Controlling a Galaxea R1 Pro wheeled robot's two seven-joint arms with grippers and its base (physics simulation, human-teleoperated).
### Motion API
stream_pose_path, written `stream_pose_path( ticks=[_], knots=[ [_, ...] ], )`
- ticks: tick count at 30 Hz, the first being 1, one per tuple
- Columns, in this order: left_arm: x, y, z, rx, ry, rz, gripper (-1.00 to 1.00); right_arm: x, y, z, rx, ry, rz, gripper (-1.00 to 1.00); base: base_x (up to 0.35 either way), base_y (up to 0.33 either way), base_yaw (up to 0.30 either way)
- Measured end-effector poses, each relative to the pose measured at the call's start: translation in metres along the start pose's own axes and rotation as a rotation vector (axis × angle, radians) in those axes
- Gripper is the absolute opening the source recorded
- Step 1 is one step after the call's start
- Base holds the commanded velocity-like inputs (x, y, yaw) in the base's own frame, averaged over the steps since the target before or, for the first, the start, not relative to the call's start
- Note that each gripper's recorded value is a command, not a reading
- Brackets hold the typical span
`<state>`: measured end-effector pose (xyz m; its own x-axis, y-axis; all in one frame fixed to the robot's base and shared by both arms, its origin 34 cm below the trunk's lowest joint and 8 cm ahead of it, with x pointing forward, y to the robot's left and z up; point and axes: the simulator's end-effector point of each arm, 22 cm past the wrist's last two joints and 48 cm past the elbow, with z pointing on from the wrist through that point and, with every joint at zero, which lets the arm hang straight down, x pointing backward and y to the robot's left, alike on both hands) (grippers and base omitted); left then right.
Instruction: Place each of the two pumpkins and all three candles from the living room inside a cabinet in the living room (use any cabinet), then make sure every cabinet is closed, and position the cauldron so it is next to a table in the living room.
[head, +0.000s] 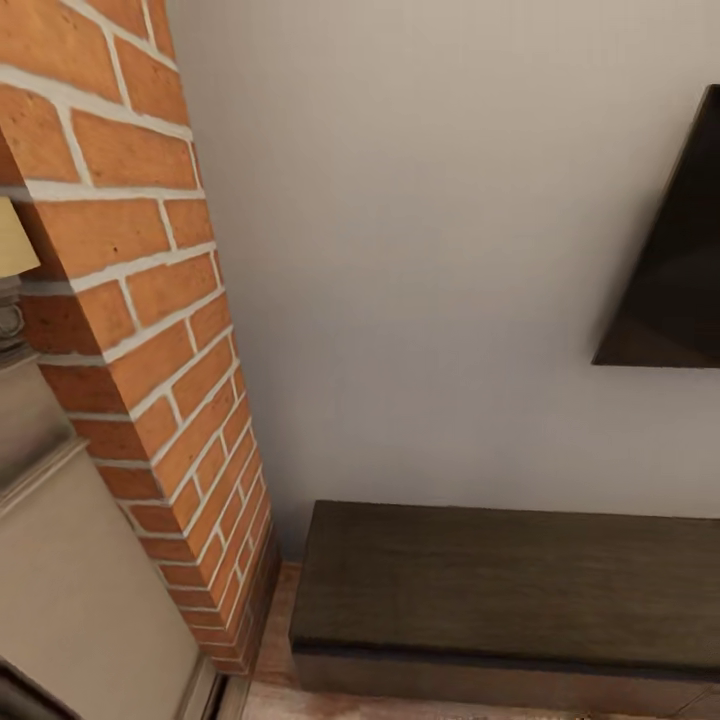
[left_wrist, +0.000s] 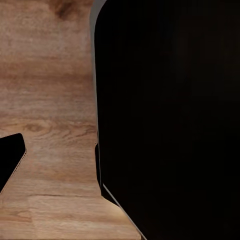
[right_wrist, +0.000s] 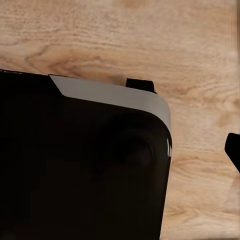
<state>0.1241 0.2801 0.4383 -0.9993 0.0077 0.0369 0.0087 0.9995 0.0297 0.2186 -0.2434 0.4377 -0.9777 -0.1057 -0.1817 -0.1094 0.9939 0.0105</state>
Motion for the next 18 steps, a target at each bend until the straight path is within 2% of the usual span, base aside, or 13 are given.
stream_pose_path(
  ticks=[6,14,18],
  knots=[
    [-0.0012,-0.0008,0.0000,0.001,-0.003,0.008,1.00,-0.0010,-0.0005,0.0000,0.002,-0.002,0.002,1.00,0.026,-0.026,-0.109],
    [-0.0049,-0.0013,-0.0001,0.003,-0.021,0.010,1.00,-0.0010,-0.0008,0.0000,0.003,-0.002,0.005,1.00,0.232,-0.117,-0.006],
    [-0.0056,-0.0010,0.0000,0.002,-0.023,0.004,1.00,-0.0010,-0.0009,0.0000,0.004,-0.002,0.008,1.00,0.080,-0.027,0.000]
  ],
)
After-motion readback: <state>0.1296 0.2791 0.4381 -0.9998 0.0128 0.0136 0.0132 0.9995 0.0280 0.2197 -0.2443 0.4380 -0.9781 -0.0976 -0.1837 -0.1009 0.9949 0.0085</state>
